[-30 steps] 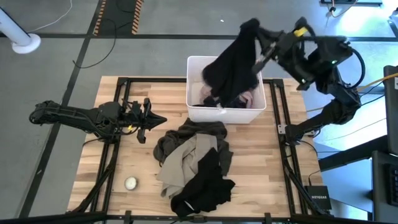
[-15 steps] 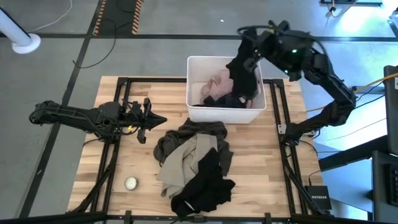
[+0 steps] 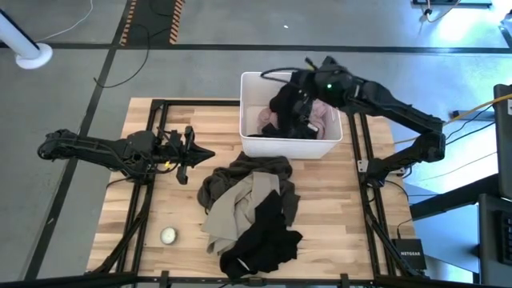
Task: Sort clothes
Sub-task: Put the black boxer shorts into the white laundry bin, then put the black shirt into the white laundry bin
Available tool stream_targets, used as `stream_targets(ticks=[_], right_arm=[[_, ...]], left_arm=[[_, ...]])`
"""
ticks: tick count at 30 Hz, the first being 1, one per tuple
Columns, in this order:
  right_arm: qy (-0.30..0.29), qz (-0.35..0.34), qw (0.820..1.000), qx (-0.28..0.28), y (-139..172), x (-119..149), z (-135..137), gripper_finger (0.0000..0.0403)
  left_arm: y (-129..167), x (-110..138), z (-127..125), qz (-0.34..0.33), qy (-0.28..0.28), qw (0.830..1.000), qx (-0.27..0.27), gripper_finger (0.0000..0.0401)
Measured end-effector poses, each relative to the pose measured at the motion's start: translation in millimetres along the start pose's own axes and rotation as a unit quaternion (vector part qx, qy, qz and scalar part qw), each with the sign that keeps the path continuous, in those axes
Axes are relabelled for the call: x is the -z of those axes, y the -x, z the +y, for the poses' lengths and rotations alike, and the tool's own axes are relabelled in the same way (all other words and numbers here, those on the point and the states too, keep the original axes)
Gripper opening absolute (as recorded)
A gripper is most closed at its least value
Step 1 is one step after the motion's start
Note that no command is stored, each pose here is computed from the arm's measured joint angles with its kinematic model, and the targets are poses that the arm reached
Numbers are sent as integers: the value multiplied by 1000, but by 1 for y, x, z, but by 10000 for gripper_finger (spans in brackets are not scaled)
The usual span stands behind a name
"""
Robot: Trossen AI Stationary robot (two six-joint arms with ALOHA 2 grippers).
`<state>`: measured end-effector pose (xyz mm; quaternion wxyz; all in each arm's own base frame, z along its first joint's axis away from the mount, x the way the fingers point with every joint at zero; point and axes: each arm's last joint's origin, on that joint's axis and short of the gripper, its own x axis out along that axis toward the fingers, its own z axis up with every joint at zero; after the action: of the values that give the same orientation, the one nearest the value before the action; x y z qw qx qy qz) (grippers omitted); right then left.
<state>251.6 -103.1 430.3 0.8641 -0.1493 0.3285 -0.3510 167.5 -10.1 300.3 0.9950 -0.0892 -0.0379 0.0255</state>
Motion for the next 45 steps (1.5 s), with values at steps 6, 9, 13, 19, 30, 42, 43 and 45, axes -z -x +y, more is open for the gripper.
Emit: stream_targets(ticks=[6, 9, 13, 19, 30, 42, 43, 45], right_arm=[[-23, 39, 999, -13, -17, 17, 15, 32], [-23, 49, 998, -15, -18, 21, 18, 70], [-17, 52, 998, -25, -15, 20, 16, 131], [-23, 55, 996, -63, 11, 9, 1, 190], [-37, 34, 944, -327, 63, 1, 44, 198], [81, 47, 906, -413, 90, 38, 150, 198], [83, 45, 904, -418, 92, 43, 159, 198], [86, 37, 898, -431, 95, 52, 176, 198]], left_arm=[[0, 0, 0, 0, -1, 1000, 0, 0], [0, 0, 0, 0, -1, 1000, 0, 0], [0, 0, 0, 0, 1, 1000, 0, 0], [0, 0, 0, 0, 1, 1000, 0, 0], [0, 0, 0, 0, 6, 1000, 0, 0], [0, 0, 0, 0, 8, 1000, 0, 0], [0, 0, 0, 0, 9, 1000, 0, 0], [0, 0, 0, 0, 12, 1000, 0, 0]])
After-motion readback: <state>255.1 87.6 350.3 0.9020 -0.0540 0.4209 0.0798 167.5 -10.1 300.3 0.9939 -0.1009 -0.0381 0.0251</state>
